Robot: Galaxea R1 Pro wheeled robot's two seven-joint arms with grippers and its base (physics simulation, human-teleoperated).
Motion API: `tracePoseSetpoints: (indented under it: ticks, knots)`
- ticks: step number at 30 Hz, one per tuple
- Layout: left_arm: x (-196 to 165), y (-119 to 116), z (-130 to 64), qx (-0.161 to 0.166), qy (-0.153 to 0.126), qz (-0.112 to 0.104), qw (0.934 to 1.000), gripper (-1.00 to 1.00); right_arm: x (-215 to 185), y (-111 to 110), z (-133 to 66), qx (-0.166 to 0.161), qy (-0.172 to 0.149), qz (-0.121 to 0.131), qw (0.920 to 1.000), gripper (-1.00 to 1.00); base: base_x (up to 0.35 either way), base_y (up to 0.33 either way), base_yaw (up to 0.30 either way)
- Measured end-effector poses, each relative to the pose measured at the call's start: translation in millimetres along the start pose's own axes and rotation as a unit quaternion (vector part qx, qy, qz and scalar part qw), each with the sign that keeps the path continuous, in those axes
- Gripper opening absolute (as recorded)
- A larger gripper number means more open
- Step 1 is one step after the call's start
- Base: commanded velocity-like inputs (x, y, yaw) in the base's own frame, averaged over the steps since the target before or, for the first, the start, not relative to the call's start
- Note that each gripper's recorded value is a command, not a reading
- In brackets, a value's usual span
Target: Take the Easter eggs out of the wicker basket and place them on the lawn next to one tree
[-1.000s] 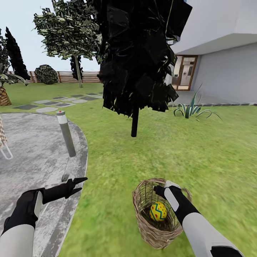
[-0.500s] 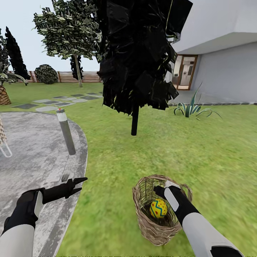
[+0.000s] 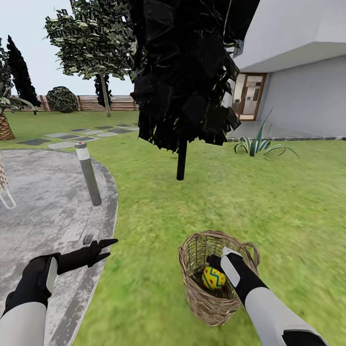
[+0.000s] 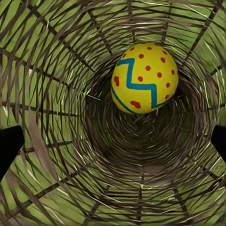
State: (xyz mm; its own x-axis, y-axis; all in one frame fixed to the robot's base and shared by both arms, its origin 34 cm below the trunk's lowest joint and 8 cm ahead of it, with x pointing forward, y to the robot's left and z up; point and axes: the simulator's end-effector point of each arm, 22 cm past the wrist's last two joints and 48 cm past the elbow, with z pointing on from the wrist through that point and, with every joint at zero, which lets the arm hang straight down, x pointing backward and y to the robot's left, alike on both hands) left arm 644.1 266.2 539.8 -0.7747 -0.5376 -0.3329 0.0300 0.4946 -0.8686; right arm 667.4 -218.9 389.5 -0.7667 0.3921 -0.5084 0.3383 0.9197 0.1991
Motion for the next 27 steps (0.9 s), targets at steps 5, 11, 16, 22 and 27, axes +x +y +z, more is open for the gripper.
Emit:
tracePoseSetpoints:
  ticks: [5, 11, 16, 22, 27]
  knots:
    - [6.1, 9.6, 2.2, 0.000, 0.000, 0.000, 1.0000, 1.00, 7.3, -2.9, 7.6, 0.000, -0.001, 0.000, 1.0000, 1.00, 0.000, 0.000, 0.000]
    - [13.1, 21.3, 5.3, -0.001, 0.001, -0.001, 1.0000, 1.00, 17.0, -6.8, 17.1, 0.000, 0.001, -0.001, 1.0000, 1.00, 0.000, 0.000, 0.000]
    - [14.7, 25.1, 7.0, -0.002, 0.003, -0.005, 1.0000, 1.00, 20.5, -8.2, 20.6, 0.002, 0.005, -0.001, 1.0000, 1.00, 0.000, 0.000, 0.000]
    - [19.6, 37.6, 12.2, -0.009, 0.009, -0.013, 0.9998, 1.00, 31.0, -12.4, 30.9, 0.007, 0.016, -0.001, 0.9998, 1.00, 0.000, 0.000, 0.000]
    - [19.8, 36.5, 12.7, -0.007, 0.009, -0.013, 0.9998, 1.00, 30.8, -12.7, 30.9, 0.007, 0.016, -0.001, 0.9998, 1.00, 0.000, 0.000, 0.000]
